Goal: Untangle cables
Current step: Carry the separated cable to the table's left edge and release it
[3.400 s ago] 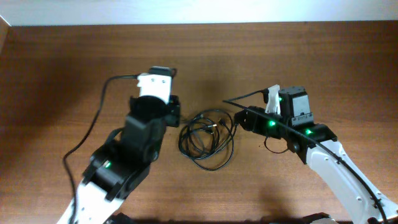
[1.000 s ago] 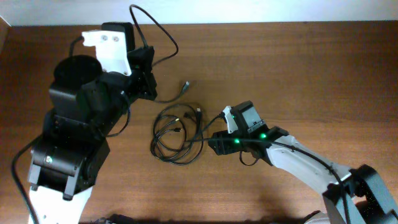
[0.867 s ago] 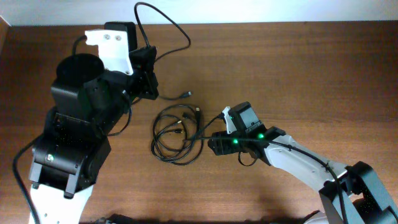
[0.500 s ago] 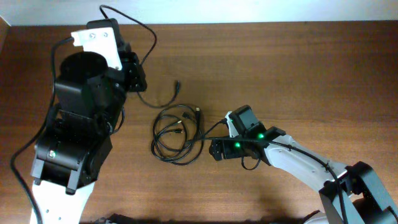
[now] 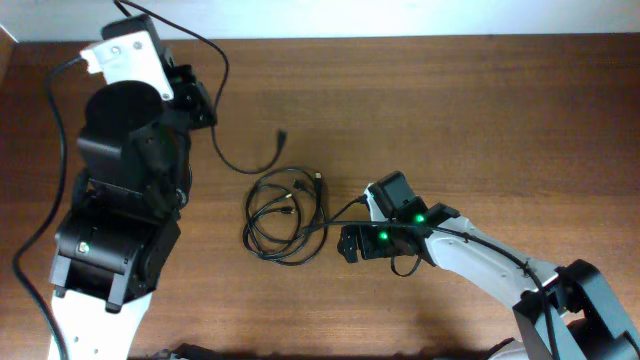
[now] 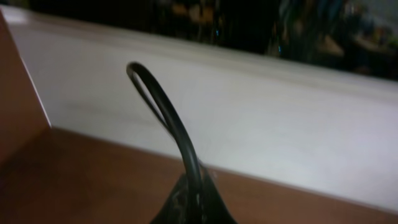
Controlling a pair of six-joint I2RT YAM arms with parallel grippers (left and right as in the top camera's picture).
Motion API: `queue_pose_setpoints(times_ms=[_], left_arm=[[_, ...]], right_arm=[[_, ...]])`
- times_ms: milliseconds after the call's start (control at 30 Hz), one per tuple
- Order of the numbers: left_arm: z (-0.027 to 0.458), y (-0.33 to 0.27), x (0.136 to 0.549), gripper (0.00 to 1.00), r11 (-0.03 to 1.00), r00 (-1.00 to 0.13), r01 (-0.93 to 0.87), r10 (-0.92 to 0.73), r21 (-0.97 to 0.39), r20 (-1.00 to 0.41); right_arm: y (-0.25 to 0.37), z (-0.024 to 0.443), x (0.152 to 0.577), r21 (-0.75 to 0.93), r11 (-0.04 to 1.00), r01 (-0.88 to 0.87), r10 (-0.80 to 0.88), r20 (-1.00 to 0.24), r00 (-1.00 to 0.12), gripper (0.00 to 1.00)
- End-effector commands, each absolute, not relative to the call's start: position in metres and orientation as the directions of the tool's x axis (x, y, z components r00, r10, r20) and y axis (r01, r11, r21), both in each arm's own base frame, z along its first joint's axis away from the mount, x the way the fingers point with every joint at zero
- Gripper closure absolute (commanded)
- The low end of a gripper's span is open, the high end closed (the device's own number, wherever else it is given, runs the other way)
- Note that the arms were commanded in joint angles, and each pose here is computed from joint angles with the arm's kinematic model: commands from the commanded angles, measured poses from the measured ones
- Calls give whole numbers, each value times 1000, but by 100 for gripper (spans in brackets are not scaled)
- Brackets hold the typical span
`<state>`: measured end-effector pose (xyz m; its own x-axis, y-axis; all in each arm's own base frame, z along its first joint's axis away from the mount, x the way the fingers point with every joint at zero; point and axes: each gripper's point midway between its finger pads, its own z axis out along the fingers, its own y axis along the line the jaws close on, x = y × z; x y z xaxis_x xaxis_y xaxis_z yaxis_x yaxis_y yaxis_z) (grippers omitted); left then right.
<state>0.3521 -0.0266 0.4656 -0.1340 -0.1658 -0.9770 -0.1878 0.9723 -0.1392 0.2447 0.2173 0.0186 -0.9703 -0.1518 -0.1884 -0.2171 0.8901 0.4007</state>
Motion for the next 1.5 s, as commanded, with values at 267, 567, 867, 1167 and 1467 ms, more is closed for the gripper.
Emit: queue_pose_setpoints(times_ms=[267, 567, 867, 1167, 1467], left_arm=[[533, 62, 396, 100, 811, 283, -534, -95, -239, -955], [357, 198, 481, 100, 670, -68, -737, -208, -91, -976], [80, 248, 492, 100, 692, -513, -722, -542, -7, -665], [192, 310, 525, 100, 658, -305, -749, -438, -70, -846], [174, 291, 546, 91, 839, -663, -443, -67, 317, -746]], right_arm=[[217, 18, 245, 393, 894, -216, -151, -189, -970, 2], [217, 18, 245, 393, 894, -216, -151, -189, -970, 2], [217, 18, 245, 393, 894, -216, -151, -189, -970, 2], [217, 18, 245, 393, 894, -216, -151, -189, -970, 1], [217, 18, 245, 393, 894, -216, -151, -189, -970, 1]])
